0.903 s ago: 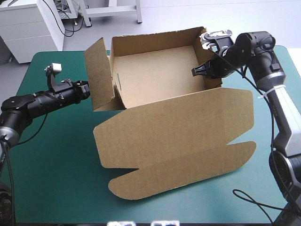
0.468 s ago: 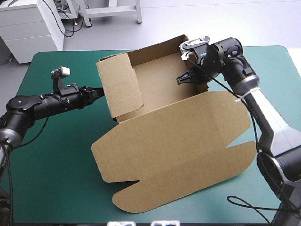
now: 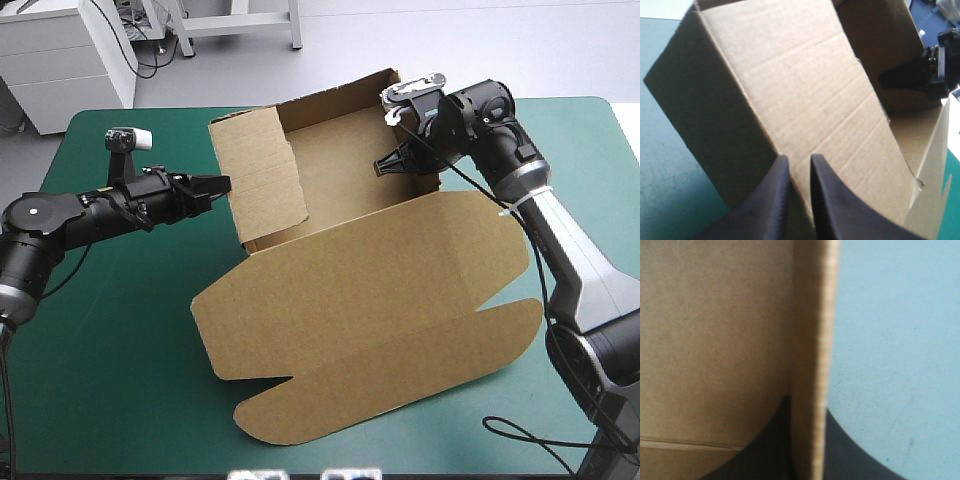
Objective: Fold the box
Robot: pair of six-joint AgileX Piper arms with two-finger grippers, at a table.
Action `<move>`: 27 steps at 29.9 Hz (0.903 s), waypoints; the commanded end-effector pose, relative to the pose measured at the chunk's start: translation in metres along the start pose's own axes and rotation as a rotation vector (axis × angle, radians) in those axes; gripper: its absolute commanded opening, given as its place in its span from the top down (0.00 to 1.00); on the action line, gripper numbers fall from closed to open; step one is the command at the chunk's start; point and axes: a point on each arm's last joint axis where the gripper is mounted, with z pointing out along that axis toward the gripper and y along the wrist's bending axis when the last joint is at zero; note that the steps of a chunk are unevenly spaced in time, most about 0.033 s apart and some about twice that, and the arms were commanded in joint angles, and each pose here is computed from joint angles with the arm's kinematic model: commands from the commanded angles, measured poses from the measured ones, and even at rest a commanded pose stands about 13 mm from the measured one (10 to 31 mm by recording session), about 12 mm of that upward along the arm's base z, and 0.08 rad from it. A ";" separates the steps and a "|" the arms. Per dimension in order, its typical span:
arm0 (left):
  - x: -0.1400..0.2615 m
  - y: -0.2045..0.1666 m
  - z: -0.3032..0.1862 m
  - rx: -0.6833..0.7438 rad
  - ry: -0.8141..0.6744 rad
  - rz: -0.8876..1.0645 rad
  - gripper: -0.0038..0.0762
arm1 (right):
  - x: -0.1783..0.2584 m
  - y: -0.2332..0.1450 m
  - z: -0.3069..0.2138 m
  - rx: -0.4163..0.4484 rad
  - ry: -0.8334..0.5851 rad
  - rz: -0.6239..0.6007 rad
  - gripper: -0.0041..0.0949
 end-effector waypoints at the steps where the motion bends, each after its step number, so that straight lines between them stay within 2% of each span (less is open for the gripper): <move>1: -0.011 -0.017 -0.010 0.037 -0.050 0.016 0.58 | -0.010 -0.001 -0.035 -0.002 -0.145 0.005 0.97; 4: -0.011 -0.017 -0.010 0.038 -0.049 -0.033 0.44 | -0.010 -0.001 -0.035 -0.002 -0.145 0.005 0.97; 6: -0.011 -0.017 -0.010 0.038 -0.049 -0.037 0.41 | -0.010 -0.001 -0.035 -0.002 -0.145 0.005 0.97; 20: -0.012 -0.014 -0.009 0.024 -0.056 -0.086 0.41 | -0.010 0.001 -0.035 -0.024 -0.140 0.014 0.97; 23: -0.014 -0.016 -0.011 0.019 -0.056 -0.173 0.41 | -0.010 0.001 -0.035 -0.024 -0.140 0.014 0.97; 27: -0.023 -0.024 -0.016 -0.086 0.012 -0.153 0.41 | -0.010 0.001 -0.035 -0.024 -0.146 0.014 0.97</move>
